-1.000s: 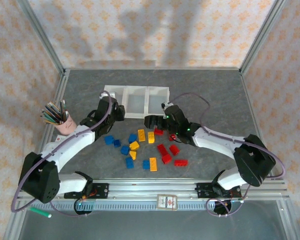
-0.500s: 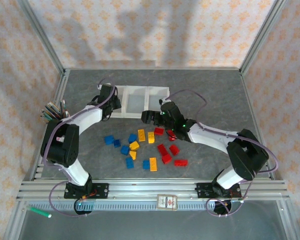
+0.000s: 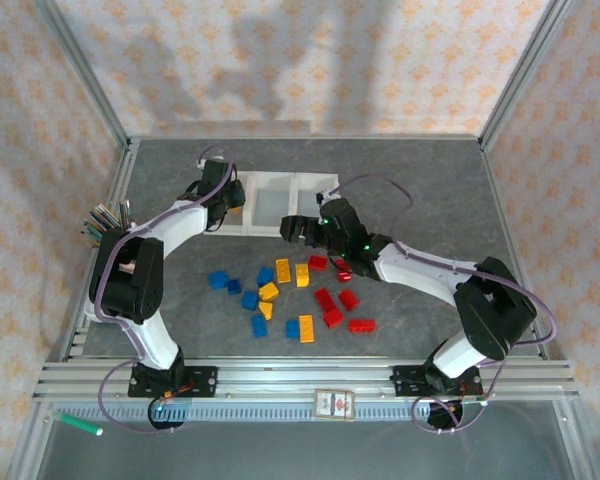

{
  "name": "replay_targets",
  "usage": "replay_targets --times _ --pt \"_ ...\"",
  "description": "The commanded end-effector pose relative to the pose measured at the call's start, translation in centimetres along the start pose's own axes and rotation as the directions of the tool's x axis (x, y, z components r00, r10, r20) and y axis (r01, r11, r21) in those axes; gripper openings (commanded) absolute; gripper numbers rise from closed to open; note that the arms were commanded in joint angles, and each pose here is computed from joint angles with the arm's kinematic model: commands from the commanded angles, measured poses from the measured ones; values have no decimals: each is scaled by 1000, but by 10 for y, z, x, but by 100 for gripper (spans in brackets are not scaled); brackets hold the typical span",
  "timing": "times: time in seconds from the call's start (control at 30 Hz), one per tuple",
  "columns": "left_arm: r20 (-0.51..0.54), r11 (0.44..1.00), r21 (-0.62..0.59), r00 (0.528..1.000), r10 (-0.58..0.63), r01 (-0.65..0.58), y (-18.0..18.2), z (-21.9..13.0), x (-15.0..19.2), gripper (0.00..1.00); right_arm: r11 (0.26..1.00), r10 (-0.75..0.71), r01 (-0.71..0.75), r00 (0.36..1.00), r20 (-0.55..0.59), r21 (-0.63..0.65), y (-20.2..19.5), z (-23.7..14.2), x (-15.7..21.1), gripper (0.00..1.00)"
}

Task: Sort the legos into containers by color
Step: Place the lego in the container, then pick up the lego from the center of the table.

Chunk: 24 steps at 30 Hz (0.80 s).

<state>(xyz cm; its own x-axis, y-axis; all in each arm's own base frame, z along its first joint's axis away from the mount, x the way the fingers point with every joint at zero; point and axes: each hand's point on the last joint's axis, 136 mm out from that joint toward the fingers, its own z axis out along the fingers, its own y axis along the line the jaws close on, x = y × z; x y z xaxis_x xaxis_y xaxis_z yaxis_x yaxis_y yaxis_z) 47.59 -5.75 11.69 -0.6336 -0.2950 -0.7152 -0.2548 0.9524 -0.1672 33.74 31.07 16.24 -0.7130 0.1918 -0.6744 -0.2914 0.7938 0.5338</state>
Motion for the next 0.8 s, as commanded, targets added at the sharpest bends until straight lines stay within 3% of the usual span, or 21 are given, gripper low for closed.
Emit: replay_targets --times 0.0,0.3,0.43,0.77 --pt "16 999 -38 1000 25 -24 5 -6 -12 55 1000 -19 19 999 35 7 7 -6 -14 100" --pt "-46 992 121 999 -21 26 -9 -44 15 55 999 -19 20 1000 -6 29 -5 -21 2 100" --pt "-86 980 196 996 -1 18 -21 -68 43 55 998 -16 18 999 -39 52 -15 -29 14 100" --pt "-197 964 256 972 128 -75 -54 -113 128 58 995 53 -41 989 -136 94 -46 -44 52 100"
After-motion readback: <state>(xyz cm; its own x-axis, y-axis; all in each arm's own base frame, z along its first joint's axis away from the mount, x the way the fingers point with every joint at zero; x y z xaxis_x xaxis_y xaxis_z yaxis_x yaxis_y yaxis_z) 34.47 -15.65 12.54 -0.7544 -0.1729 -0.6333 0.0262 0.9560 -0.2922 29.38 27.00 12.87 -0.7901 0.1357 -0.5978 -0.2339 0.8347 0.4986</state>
